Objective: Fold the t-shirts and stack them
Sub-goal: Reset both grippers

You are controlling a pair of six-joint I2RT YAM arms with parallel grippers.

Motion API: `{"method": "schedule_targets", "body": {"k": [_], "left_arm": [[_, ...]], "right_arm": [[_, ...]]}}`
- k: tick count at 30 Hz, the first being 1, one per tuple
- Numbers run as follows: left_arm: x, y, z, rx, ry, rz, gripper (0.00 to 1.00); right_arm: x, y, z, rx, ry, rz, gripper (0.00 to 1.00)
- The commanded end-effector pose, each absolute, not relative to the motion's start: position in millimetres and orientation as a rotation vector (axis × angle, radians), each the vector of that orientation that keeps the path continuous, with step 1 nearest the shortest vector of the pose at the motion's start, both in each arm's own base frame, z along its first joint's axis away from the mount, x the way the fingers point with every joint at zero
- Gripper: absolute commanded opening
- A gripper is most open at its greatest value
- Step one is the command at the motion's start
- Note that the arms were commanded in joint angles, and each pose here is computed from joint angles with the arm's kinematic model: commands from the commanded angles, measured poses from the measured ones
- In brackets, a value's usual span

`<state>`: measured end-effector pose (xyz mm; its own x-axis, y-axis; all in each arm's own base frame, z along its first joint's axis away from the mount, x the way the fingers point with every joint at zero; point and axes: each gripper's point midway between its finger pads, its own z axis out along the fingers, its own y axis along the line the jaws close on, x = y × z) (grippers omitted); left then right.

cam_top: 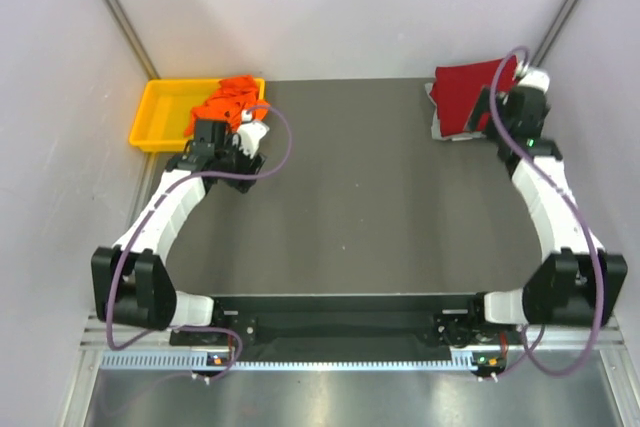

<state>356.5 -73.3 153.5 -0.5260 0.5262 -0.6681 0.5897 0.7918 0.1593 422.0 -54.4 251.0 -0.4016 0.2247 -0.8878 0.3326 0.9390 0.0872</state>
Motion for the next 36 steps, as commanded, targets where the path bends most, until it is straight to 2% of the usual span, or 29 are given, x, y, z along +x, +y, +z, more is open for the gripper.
{"method": "schedule_targets", "body": {"k": [1, 4, 10, 16, 36], "left_arm": [[324, -67, 134, 0.782, 2.31, -0.143, 0.63], [311, -59, 131, 0.708, 2.33, -0.106, 0.61], [282, -46, 103, 0.608, 2.366, -0.057, 0.6], [272, -43, 97, 0.577, 2.327, -0.042, 0.6], [270, -41, 92, 0.582, 2.348, -0.032, 0.6]], "right_arm": [[392, 2, 223, 0.314, 2.007, 0.06, 1.0], [362, 23, 220, 0.31, 1.97, 0.161, 1.0], [300, 44, 165, 0.333, 2.004, 0.281, 1.0], [267, 43, 138, 0.349, 1.998, 0.304, 1.0], [260, 45, 117, 0.334, 2.02, 0.31, 1.0]]}}
